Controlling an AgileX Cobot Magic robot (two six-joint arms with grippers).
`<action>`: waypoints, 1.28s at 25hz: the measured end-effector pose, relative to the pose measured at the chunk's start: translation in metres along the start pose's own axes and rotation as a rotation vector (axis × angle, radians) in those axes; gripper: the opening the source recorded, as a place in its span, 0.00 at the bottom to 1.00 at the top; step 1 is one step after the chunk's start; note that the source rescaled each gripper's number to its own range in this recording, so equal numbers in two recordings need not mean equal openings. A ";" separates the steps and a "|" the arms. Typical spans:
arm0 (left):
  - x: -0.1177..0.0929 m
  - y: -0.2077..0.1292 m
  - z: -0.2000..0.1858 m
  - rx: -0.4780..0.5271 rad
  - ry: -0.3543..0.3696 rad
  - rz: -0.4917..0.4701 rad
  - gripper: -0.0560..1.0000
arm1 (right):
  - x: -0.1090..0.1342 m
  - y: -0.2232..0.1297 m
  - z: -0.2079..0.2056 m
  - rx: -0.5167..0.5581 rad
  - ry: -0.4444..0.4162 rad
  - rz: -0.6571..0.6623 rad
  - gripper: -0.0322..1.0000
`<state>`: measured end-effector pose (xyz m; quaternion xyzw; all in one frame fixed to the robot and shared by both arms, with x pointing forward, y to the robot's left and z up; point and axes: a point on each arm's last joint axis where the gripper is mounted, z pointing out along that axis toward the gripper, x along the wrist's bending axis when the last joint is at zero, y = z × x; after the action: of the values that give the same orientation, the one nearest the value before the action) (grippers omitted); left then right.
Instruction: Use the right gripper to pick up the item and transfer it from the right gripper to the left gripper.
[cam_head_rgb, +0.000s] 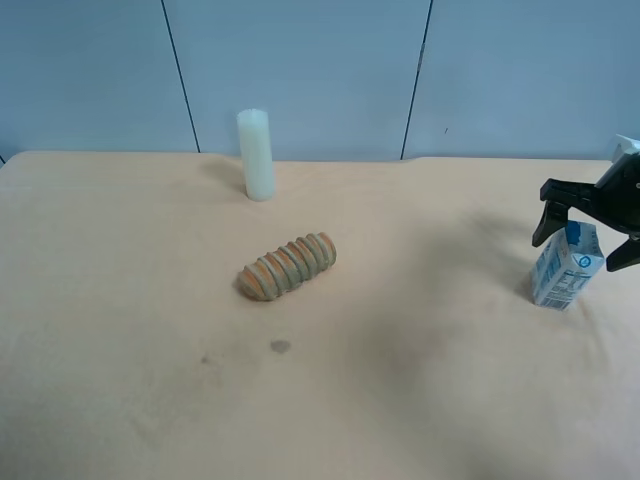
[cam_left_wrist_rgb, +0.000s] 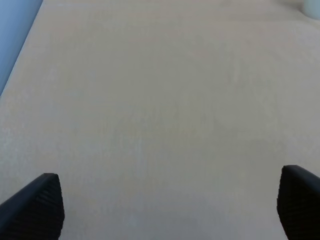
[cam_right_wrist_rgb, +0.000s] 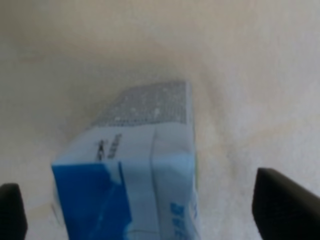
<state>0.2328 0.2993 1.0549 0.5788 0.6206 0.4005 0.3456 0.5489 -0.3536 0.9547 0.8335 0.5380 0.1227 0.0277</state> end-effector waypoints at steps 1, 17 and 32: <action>0.000 0.000 0.000 0.000 0.000 0.000 0.96 | 0.000 0.000 0.000 0.000 0.000 0.005 0.79; 0.000 0.000 0.000 0.000 0.000 0.000 0.96 | 0.000 -0.001 0.000 0.007 -0.001 0.032 0.50; 0.000 0.000 0.000 0.000 0.000 0.000 0.96 | -0.005 -0.011 0.011 0.013 -0.011 0.038 0.30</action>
<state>0.2328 0.2993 1.0549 0.5788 0.6206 0.4005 0.3456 0.5398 -0.3523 0.9416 0.8444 0.5227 0.1150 0.0228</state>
